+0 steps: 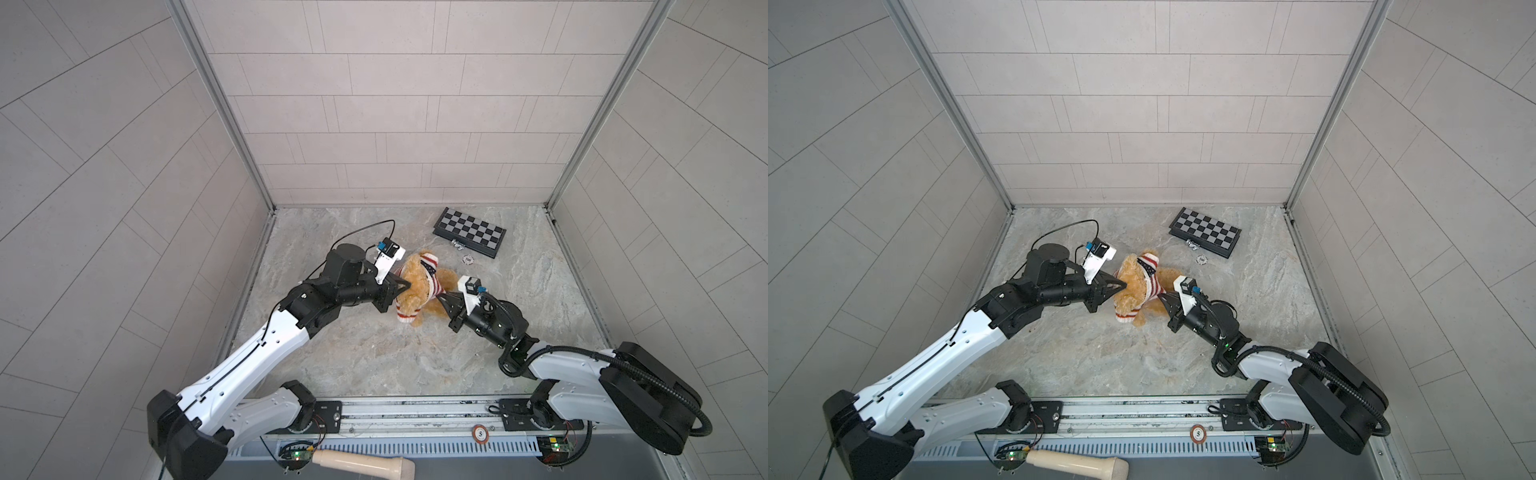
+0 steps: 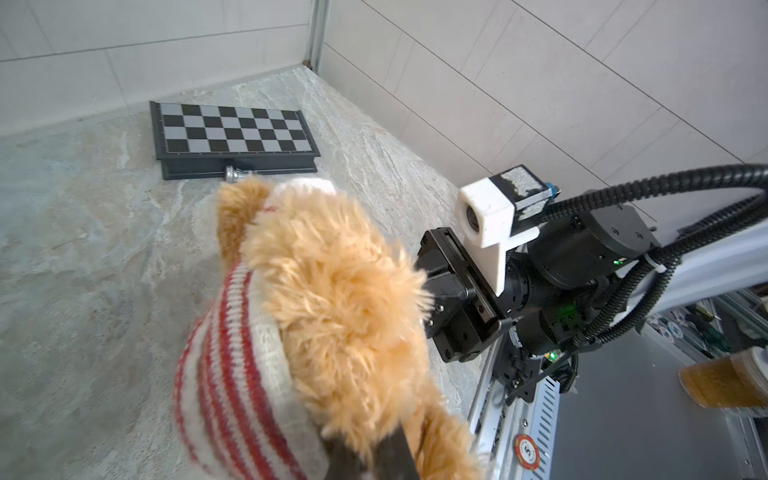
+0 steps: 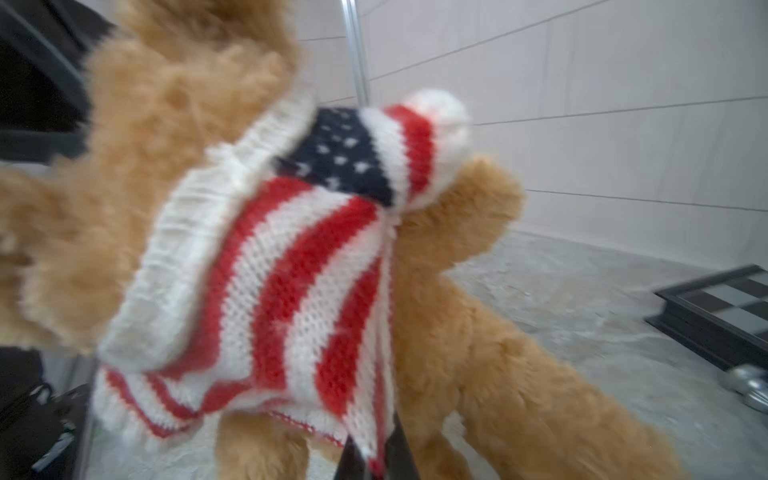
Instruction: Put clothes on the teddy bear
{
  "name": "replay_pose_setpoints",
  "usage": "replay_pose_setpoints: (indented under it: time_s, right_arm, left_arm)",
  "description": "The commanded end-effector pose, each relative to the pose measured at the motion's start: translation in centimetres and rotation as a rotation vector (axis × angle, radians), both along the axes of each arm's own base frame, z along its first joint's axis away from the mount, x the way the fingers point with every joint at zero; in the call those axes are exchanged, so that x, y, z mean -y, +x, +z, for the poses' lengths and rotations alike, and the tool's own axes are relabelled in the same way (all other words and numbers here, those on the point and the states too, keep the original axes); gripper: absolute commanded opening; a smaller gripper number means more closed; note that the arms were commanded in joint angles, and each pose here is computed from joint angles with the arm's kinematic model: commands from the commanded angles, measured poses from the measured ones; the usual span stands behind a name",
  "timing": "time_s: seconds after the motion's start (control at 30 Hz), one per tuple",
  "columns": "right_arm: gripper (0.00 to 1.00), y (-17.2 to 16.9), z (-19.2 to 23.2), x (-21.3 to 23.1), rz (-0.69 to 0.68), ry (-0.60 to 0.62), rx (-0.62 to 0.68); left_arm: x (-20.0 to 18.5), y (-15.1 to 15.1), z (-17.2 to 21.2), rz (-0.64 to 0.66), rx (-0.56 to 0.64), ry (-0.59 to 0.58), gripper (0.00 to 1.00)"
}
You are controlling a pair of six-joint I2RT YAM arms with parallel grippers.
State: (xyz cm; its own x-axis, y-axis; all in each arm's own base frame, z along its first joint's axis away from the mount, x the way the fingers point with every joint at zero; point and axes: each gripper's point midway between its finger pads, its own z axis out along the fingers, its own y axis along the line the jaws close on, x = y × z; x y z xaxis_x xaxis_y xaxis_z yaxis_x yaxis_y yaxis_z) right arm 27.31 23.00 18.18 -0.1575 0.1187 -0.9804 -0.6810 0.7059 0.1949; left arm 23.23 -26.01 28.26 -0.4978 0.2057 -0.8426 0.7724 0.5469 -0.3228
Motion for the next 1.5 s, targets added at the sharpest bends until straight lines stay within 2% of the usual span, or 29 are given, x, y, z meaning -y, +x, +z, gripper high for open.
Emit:
replay_pose_setpoints:
  time_s: [0.0, 0.1, 0.23, 0.33, 0.4, 0.47, 0.57, 0.63, 0.73, 0.8, 0.9, 1.03, 1.1, 1.17, 1.3, 1.47]
  right_arm:
    - [0.00, 2.4, -3.9, 3.2, -0.181, -0.092, -0.155]
    - [0.00, 2.9, -4.3, 3.4, -0.193, -0.071, -0.172]
    - [0.00, 4.5, -6.5, 4.9, -0.291, -0.077, -0.255]
    - [0.00, 5.8, -6.5, 4.3, -0.284, -0.096, -0.266]
    - [0.00, 6.6, -6.3, 3.7, -0.277, -0.112, -0.270]
    - [0.00, 6.8, -5.8, 3.2, -0.258, -0.110, -0.242]
    - [0.00, 5.8, -5.2, 3.0, -0.205, -0.108, -0.184]
    - [0.02, 3.5, -3.8, 1.4, -0.054, -0.084, -0.095]
    - [0.20, -0.8, -0.4, -1.6, 0.208, -0.033, 0.040]
    - [0.32, -2.4, 1.2, -2.3, 0.262, -0.029, 0.095]
    - [0.46, -3.3, 2.4, -2.3, 0.227, -0.105, 0.153]
    - [0.52, -5.0, 5.0, -2.5, 0.151, -0.343, 0.341]
    - [0.54, -4.8, 7.4, -2.3, 0.095, -0.364, 0.405]
    - [0.53, -4.5, 8.2, -3.1, 0.125, -0.397, 0.413]
    - [0.51, -3.4, 6.7, -5.5, 0.156, -0.439, 0.404]
    - [0.51, -3.9, 6.9, -8.4, 0.216, -0.445, 0.457]
  left_arm:
    - [-0.5, 0.4, 3.7, 0.026, 0.100, -0.078, 0.00]
    - [-0.1, 0.4, 3.0, 0.012, 0.085, -0.084, 0.00]
    - [0.6, -0.8, 3.6, -0.054, 0.083, -0.154, 0.00]
    - [1.1, -1.8, 4.4, -0.114, 0.073, -0.204, 0.00]
    - [1.1, -1.8, 4.7, -0.101, 0.060, -0.220, 0.00]
    - [0.8, -1.1, 5.4, -0.045, 0.047, -0.254, 0.00]
    - [-0.4, 1.3, 7.3, 0.111, 0.006, -0.331, 0.00]
    - [-1.5, 2.9, 8.2, 0.215, -0.015, -0.332, 0.00]
    - [-1.8, 4.8, 8.5, 0.311, -0.063, -0.327, 0.00]
    - [-1.7, 5.7, 8.0, 0.348, -0.107, -0.336, 0.00]
    - [-2.0, 6.6, 6.8, 0.422, -0.179, -0.340, 0.00]
    - [-2.3, 7.1, 5.5, 0.493, -0.264, -0.368, 0.00]
    - [-2.6, 7.2, 4.8, 0.527, -0.282, -0.377, 0.00]
    - [-3.1, 7.3, 4.3, 0.567, -0.293, -0.387, 0.00]
    - [-3.2, 7.7, 4.0, 0.611, -0.320, -0.454, 0.00]
    - [-2.3, 8.0, 3.7, 0.632, -0.361, -0.489, 0.00]
